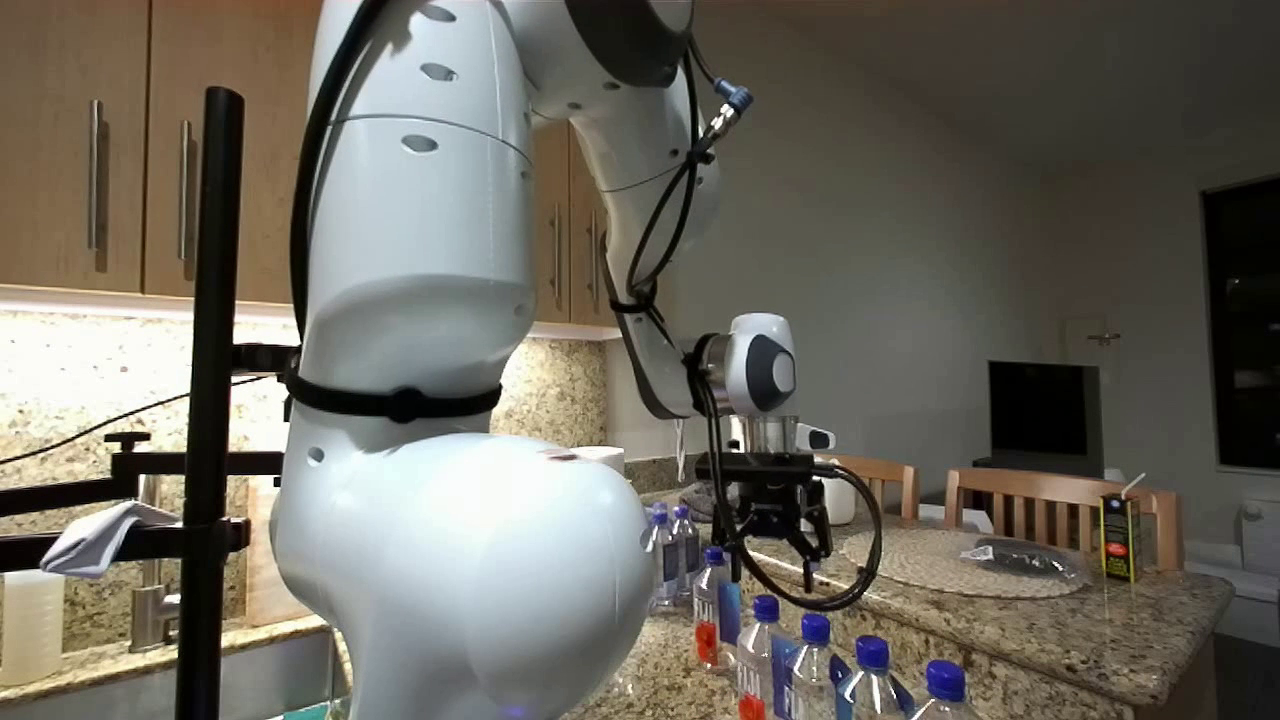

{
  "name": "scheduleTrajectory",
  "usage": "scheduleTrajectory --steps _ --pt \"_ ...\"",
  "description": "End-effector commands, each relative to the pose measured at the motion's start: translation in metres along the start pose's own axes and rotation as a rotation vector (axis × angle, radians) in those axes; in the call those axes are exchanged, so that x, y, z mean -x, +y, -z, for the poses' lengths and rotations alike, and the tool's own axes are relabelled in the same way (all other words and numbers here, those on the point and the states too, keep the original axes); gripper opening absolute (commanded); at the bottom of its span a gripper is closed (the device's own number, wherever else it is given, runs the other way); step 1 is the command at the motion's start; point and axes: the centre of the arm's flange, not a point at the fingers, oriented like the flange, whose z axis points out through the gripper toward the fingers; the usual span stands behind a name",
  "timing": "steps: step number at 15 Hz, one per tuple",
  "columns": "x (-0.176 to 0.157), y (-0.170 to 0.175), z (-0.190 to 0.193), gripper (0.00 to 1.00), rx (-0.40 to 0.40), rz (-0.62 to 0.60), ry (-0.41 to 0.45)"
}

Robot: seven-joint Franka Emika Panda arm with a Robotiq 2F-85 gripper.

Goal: Arrange the bottles on the counter in a straight line

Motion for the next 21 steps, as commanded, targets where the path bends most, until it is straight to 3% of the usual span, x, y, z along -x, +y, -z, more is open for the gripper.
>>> scheduleTrajectory --steps 1,6,14,21 --pt "-0.021 0.005 0.032 1.0 0.019 -0.003 0.094" --pt "-0.068 -0.022 0.044 1.0 0.013 -0.002 0.147" --pt "-0.115 -0.101 0.01 1.0 -0.052 0.085 0.109" --pt "-0.138 -0.118 -0.018 1.0 -0.058 0.112 0.067"
